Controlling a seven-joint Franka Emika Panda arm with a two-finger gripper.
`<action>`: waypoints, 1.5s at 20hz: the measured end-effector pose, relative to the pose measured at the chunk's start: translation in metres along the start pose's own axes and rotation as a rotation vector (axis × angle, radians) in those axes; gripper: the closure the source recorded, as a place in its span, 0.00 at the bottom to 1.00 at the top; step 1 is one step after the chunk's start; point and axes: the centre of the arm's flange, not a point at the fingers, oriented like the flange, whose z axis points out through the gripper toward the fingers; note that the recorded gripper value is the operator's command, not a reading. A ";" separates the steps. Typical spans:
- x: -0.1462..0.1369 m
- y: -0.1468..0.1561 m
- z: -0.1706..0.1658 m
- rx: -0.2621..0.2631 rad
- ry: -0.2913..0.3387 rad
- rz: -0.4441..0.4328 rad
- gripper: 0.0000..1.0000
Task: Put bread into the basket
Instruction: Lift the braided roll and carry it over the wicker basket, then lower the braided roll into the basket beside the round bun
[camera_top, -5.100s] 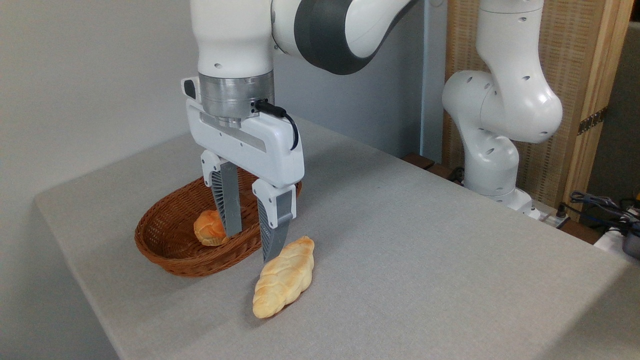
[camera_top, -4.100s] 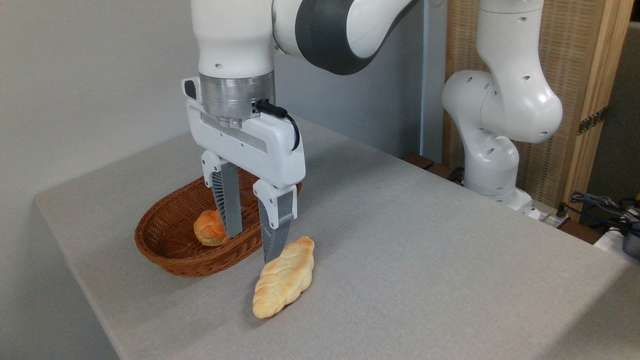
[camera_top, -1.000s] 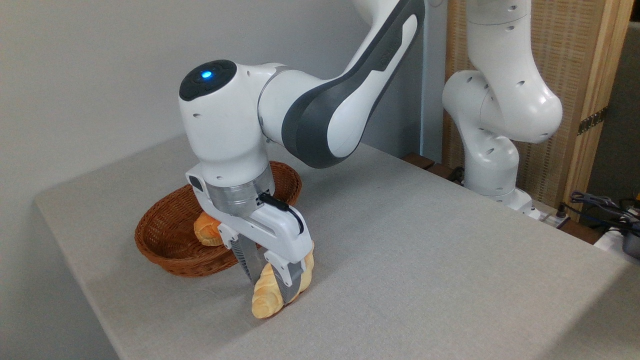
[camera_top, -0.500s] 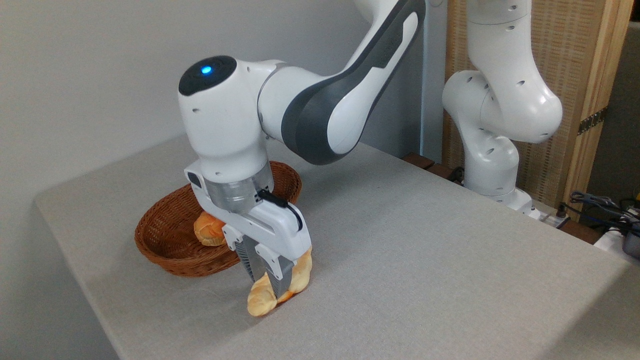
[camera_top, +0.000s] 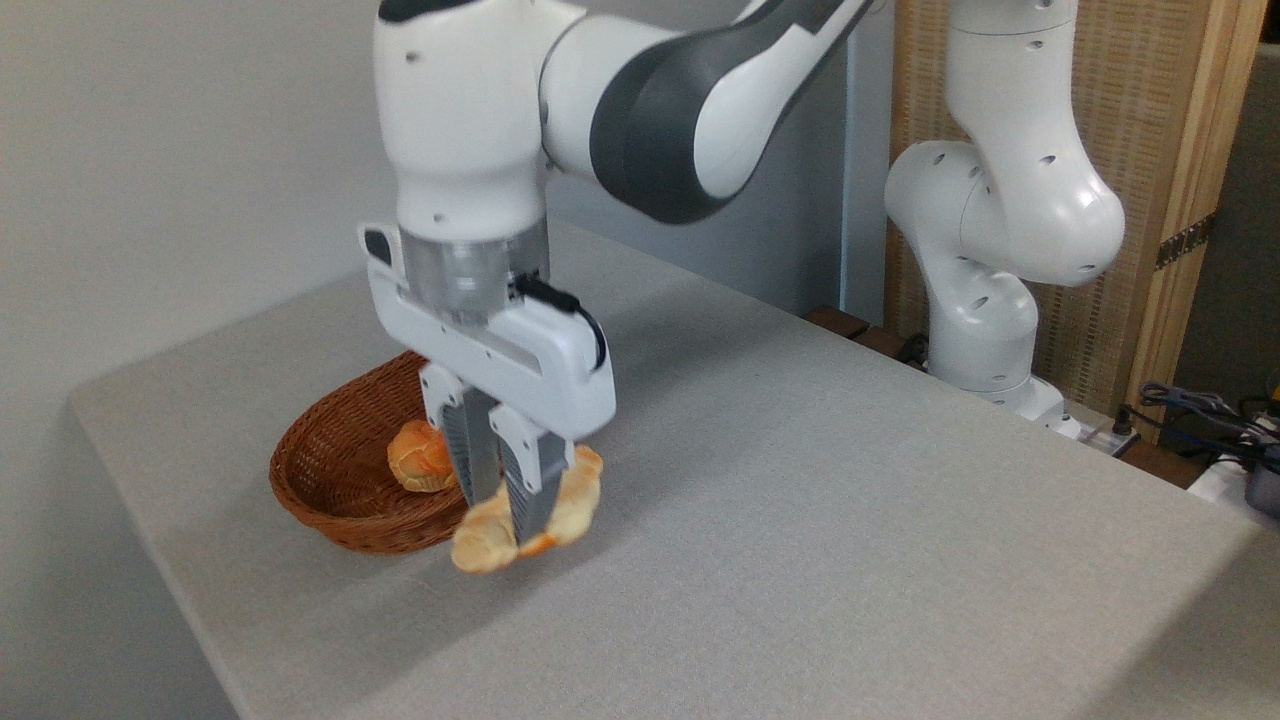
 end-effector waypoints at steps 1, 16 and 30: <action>0.002 0.003 -0.004 -0.004 0.013 0.001 0.55; 0.093 0.164 0.007 -0.105 0.066 0.176 0.00; 0.115 0.179 0.039 -0.112 0.097 0.184 0.00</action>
